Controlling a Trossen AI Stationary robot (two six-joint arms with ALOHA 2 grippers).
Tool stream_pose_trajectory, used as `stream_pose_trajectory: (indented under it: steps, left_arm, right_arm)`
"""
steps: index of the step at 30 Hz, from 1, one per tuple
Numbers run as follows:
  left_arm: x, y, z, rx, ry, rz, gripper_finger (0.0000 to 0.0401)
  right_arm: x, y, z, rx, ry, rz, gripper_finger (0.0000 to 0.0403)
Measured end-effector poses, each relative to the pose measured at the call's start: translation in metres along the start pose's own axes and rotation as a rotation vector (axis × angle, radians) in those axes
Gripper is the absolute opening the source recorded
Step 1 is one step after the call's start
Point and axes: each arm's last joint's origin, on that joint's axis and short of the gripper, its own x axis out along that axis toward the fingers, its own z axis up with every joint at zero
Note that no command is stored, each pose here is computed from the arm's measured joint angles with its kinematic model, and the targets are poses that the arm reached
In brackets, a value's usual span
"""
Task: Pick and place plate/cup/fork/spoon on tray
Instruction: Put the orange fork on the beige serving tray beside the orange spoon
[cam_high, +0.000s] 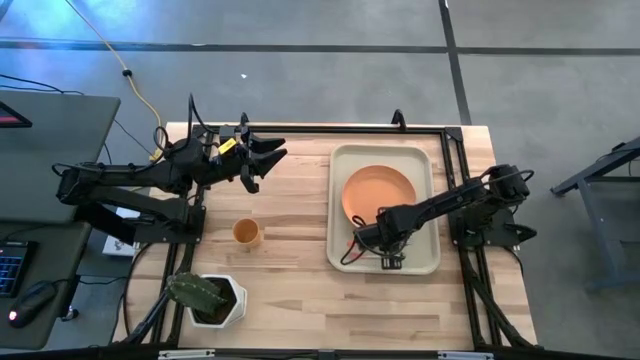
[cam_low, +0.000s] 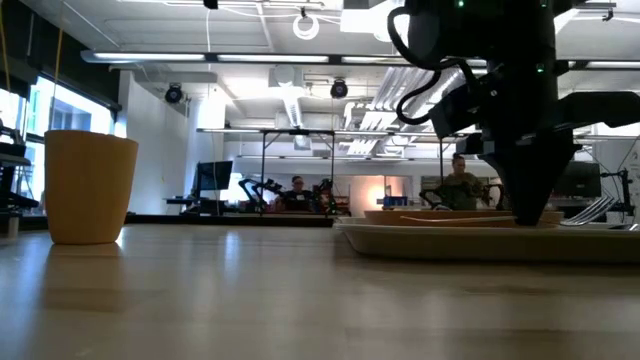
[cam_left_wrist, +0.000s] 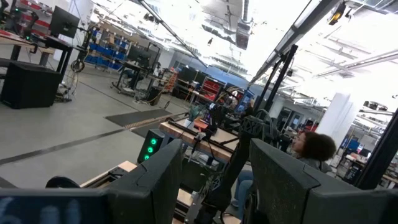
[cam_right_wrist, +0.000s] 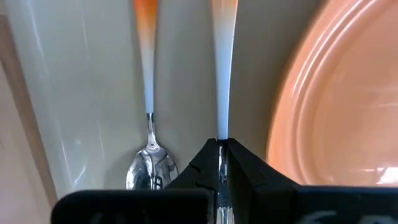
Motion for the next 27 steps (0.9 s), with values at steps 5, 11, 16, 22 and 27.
stream_pose_trajectory:
  steps: [5, 11, 16, 22, 27]
  left_arm:
    - [0.000, 0.000, 0.000, 0.000, 0.000, 0.000, 0.0179]
    - [0.000, 0.000, 0.000, 0.000, 0.000, 0.000, 0.0179]
    - [0.000, 0.000, 0.000, 0.007, 0.000, 0.000, 0.0179]
    - [0.000, 0.000, 0.000, 0.017, 0.000, 0.000, 0.0179]
    - [0.000, 0.000, 0.000, 0.017, 0.000, 0.000, 0.0179]
  right_arm:
    - [0.000, -0.003, 0.001, 0.020, 0.000, 0.005, 0.0004]
    - [0.000, -0.009, 0.002, 0.072, 0.002, 0.020, 0.0004]
    - [0.008, -0.010, 0.000, 0.090, -0.012, 0.033, 0.0004]
    - [0.018, -0.009, -0.009, 0.107, 0.022, 0.036, 0.0004]
    - [0.019, -0.007, -0.009, 0.073, 0.010, 0.040, 0.0004]
